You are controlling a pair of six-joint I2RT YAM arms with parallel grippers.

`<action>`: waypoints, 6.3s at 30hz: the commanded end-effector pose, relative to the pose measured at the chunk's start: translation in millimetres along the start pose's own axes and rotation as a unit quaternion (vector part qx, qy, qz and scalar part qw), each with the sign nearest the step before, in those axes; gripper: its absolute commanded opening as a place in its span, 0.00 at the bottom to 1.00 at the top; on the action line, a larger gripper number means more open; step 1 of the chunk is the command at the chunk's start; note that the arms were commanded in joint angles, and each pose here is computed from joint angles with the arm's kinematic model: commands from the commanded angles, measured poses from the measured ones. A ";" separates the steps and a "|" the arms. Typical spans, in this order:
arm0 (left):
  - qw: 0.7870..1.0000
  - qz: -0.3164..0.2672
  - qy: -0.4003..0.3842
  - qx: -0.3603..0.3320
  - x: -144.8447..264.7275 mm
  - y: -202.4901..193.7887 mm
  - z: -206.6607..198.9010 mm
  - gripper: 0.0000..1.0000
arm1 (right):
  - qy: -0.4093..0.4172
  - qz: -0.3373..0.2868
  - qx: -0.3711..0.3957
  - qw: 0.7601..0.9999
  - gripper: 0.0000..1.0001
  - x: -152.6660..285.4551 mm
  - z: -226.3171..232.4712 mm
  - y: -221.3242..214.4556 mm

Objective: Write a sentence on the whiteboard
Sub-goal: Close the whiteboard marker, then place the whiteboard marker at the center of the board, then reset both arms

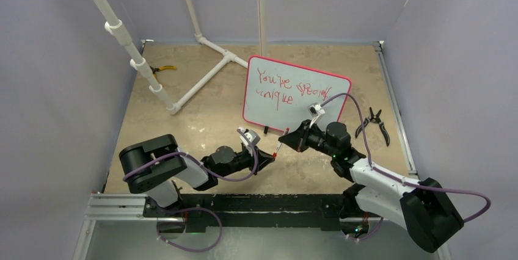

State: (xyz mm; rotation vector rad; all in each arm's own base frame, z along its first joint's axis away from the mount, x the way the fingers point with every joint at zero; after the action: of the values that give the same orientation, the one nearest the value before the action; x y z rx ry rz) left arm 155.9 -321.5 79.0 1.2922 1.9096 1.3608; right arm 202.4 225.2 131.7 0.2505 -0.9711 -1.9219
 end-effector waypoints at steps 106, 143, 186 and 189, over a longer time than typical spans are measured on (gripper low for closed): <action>0.965 -0.056 -0.250 -0.056 4.9 138.2 -79.2 0.00 | 0.175 0.222 0.037 0.959 0.00 42.5 51.4 -83.5; 0.967 0.047 0.214 0.126 69.3 47.5 91.9 0.00 | -0.200 -0.151 0.098 0.963 0.99 50.2 20.2 139.7; 0.847 -0.146 0.510 0.022 193.2 288.5 121.7 0.96 | -0.285 -0.489 0.160 0.809 0.99 209.4 50.2 229.0; 0.845 -0.149 0.513 -0.013 197.8 299.9 119.9 0.97 | -0.282 -0.493 0.163 0.806 0.99 211.1 50.1 226.9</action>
State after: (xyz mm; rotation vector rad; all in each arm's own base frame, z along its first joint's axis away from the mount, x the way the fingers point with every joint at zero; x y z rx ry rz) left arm 289.6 -89.8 329.1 0.1784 2.6646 1.8561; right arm 215.3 32.7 358.5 0.3995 -1.7752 -2.8069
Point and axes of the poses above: each gripper's point midway between its finger pads, its own x axis back along the fingers, its own z axis along the line the jaws close on, y = z × x, the point moved 2 cm from there along x, back along the fingers
